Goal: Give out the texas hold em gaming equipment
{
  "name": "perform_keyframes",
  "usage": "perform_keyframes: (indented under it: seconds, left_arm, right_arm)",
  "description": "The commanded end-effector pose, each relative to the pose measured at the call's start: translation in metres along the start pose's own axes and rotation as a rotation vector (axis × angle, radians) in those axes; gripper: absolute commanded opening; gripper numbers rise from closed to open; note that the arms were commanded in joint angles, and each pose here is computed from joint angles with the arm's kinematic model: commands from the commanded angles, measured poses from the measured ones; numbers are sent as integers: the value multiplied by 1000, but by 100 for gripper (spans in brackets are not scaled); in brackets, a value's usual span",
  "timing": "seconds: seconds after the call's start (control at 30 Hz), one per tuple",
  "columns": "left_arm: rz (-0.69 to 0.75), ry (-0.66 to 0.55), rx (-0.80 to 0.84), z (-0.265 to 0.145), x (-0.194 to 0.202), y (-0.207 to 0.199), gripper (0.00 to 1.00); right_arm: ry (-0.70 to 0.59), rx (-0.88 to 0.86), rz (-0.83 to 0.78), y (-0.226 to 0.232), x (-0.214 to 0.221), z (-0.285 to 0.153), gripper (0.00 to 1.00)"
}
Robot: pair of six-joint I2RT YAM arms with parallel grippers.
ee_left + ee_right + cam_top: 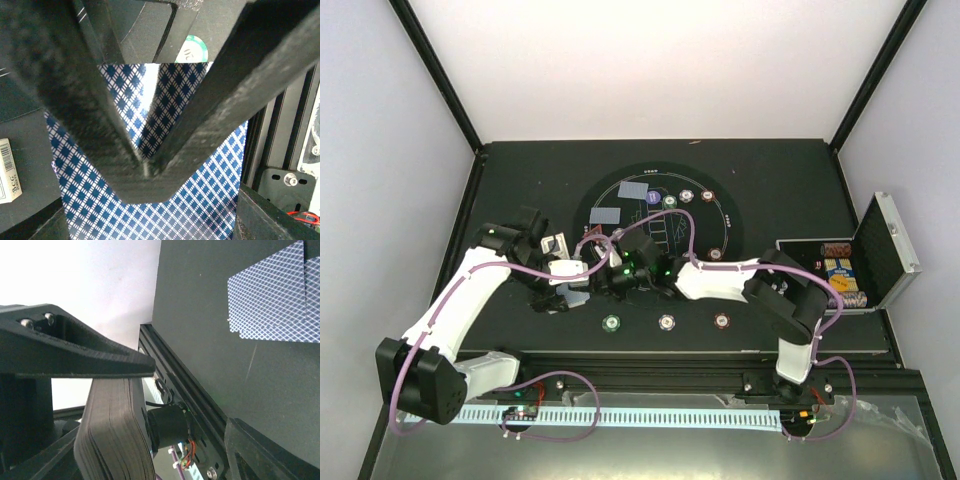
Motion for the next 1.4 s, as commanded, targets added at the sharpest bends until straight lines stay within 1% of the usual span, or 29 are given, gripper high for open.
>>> perform_keyframes:
  seconds: [0.0, 0.17, 0.4, 0.6, 0.73, 0.83, 0.97, 1.03, 1.2, 1.23, 1.37]
  left_arm:
    - [9, -14, -15, -11, -6, 0, 2]
    - [7, -10, -17, -12, -5, -1, 2]
    - [5, 3, -34, -13, -3, 0, 2]
    - [1, 4, -34, -12, -3, 1, 1]
    - [3, 3, -38, -12, -3, 2, 1]
    - [2, 7, -36, -10, -2, 2, 2]
    - [-2, 9, -36, -7, -1, 3, 2]
    - [-4, 12, -35, -5, 0, 3, 2]
    - [-7, 16, -34, -3, 1, 4, 2]
    - [-6, 17, -34, -3, 1, 4, 2]
    - [-6, 22, -34, -3, 2, 4, 1]
  right_arm:
    - [6, -20, 10, 4, -4, 9, 69]
    - [6, -4, 25, -7, -7, 12, 67]
    - [-31, 52, 19, -26, -15, -9, 59]
    - [-33, 67, -6, -25, -10, -16, 53]
    - [-37, 64, -11, -24, -8, -21, 53]
    - [-47, 44, -25, -15, -8, -26, 51]
    - [-60, 15, -42, 1, -8, -33, 46]
    - [-58, -12, -35, 5, -7, -35, 42]
    - [-73, -28, -31, 7, -7, -41, 26]
    - [-73, -30, -31, 8, -6, -42, 25]
    - [-75, -50, -38, 14, -5, -45, 25]
Point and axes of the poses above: each gripper's point midway between its finger pads, its own z axis out along the fingers, its own y axis along the line the jaws close on, x = y × z, the point moved 2 cm from there along -z, back along the fingers, and after that the axes turned 5 degrees about z, right-handed, at the moved point
